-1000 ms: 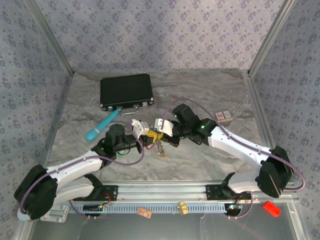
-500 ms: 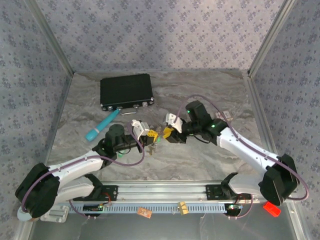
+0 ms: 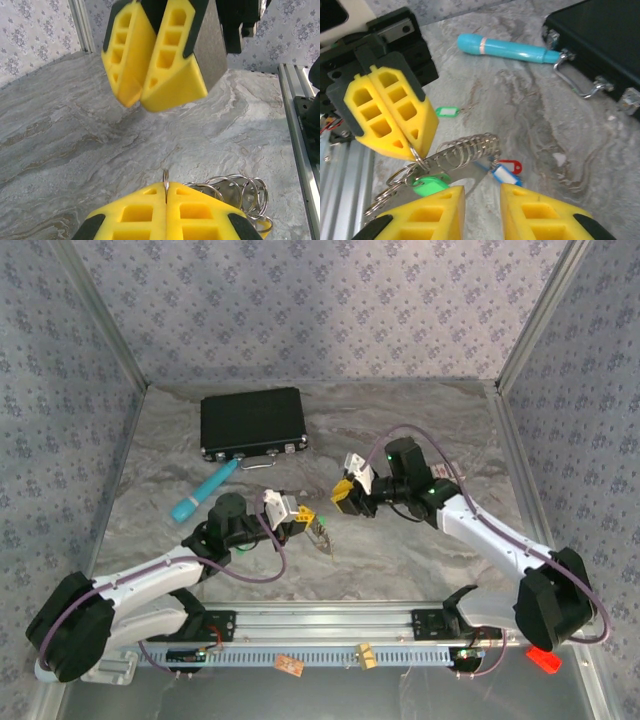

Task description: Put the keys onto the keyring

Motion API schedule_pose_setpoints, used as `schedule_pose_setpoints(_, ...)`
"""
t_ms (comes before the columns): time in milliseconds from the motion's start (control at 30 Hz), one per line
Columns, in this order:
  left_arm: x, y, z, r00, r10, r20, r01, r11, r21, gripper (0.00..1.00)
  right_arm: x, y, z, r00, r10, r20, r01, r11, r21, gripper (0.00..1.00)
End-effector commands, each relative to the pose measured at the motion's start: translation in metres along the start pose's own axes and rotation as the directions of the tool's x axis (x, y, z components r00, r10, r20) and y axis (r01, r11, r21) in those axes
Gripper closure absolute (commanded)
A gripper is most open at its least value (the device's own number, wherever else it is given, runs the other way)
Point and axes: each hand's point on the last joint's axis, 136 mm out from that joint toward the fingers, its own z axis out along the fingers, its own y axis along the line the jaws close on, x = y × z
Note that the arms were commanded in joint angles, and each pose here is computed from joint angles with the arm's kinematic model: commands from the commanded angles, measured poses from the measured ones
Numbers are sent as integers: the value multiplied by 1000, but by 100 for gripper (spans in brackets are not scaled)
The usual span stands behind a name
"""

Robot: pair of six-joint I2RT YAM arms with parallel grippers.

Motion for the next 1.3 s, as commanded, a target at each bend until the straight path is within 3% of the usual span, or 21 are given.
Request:
schedule_pose_setpoints(0, -18, -9, -3, 996, 63, 67, -65, 997, 36, 100, -4, 23, 8, 1000, -14, -3, 13, 991, -132, 73)
schedule_pose_setpoints(300, -21, -12, -3, 995, 57, 78, -62, 996, 59, 100, -3, 34, 25, 1000, -28, -11, 25, 976, -216, 73)
schedule_pose_setpoints(700, -23, -15, -2, 994, 52, 92, -59, 995, 79, 100, -3, 34, 34, 999, -31, -11, 27, 972, -233, 77)
schedule_pose_setpoints(933, -22, -14, -3, 995, 52, 83, -58, 996, 73, 100, 3, 8, 30, 999, -23, -40, 20, 997, -79, 76)
schedule_pose_setpoints(1267, -25, -17, -2, 994, 47, 97, -56, 994, 92, 100, -8, 30, 32, 1000, -25, 0, 24, 977, -213, 76)
